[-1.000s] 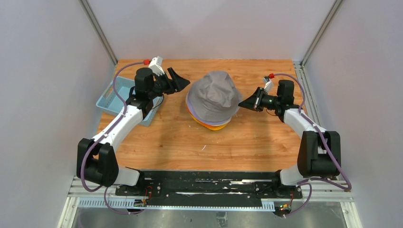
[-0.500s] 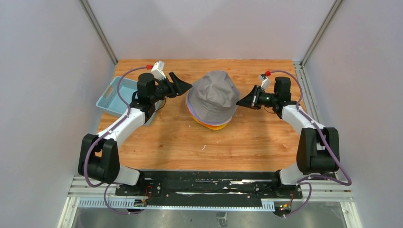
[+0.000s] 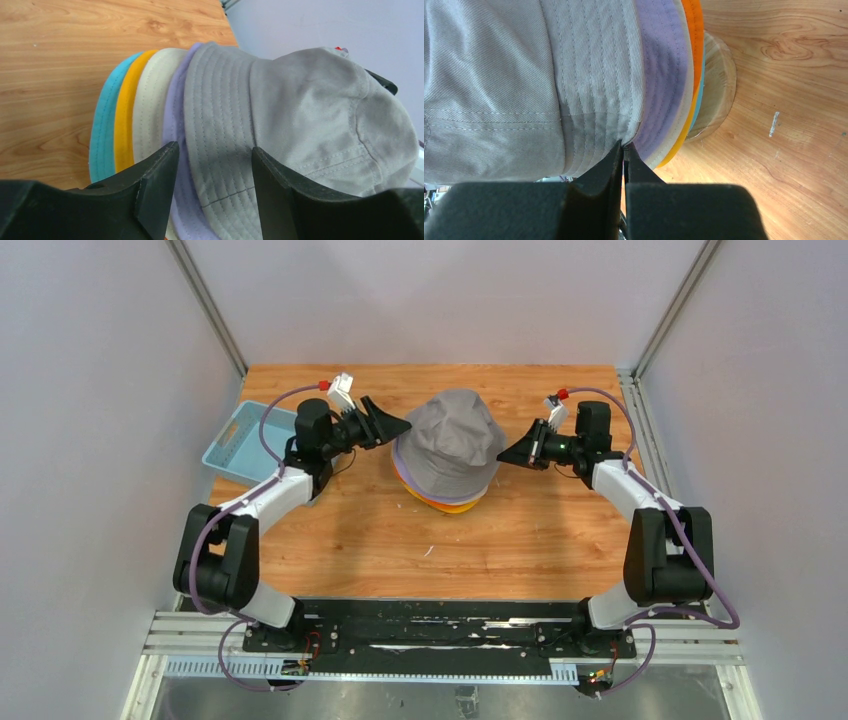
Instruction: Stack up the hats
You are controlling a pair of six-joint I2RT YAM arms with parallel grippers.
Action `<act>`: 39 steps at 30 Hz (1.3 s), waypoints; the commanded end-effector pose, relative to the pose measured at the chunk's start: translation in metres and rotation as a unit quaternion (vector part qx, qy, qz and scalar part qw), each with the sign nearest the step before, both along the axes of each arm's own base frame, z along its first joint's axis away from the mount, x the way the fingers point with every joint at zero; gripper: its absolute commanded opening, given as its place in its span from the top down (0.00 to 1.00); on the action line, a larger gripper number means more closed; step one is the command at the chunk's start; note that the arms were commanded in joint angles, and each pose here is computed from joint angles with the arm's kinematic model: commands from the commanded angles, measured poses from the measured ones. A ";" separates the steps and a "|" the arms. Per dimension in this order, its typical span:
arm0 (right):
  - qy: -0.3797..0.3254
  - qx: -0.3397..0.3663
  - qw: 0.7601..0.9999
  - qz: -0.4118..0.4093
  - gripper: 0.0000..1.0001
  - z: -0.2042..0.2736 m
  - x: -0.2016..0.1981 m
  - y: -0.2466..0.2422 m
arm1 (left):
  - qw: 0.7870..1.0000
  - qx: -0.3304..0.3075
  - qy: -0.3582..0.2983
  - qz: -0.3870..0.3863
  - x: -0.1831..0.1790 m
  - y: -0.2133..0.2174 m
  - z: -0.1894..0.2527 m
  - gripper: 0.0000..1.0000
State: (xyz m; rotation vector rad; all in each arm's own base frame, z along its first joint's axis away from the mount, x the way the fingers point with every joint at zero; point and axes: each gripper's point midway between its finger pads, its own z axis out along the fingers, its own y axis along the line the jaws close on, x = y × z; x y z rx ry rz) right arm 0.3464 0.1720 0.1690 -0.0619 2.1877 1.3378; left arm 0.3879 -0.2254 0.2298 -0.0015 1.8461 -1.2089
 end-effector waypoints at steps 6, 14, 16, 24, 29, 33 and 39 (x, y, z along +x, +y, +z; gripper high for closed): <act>-0.012 -0.006 1.000 0.012 0.99 0.004 0.001 0.007 | 0.999 -0.026 -0.006 -0.029 -0.005 -0.010 -0.002 0.41; -0.010 -0.006 1.000 0.012 0.99 0.002 0.000 0.007 | 0.999 -0.036 -0.002 -0.035 -0.008 -0.012 -0.006 0.41; -0.010 -0.006 1.000 0.012 0.99 0.002 0.000 0.007 | 0.998 -0.043 -0.001 -0.039 -0.008 -0.014 -0.007 0.46; -0.010 -0.007 1.000 0.013 1.00 0.001 0.000 0.007 | 0.998 -0.051 -0.003 -0.032 -0.007 -0.012 -0.008 0.73; -0.009 -0.008 1.000 0.011 0.99 0.000 0.000 0.007 | 0.999 -0.036 -0.004 -0.017 -0.006 -0.007 -0.010 0.89; -0.010 -0.009 1.000 0.010 0.99 0.000 0.000 0.006 | 1.000 -0.015 -0.002 0.004 -0.004 0.000 -0.015 1.00; -0.009 -0.014 1.000 0.006 0.99 -0.002 0.000 0.005 | 0.995 0.062 0.028 0.067 0.003 0.023 -0.037 1.00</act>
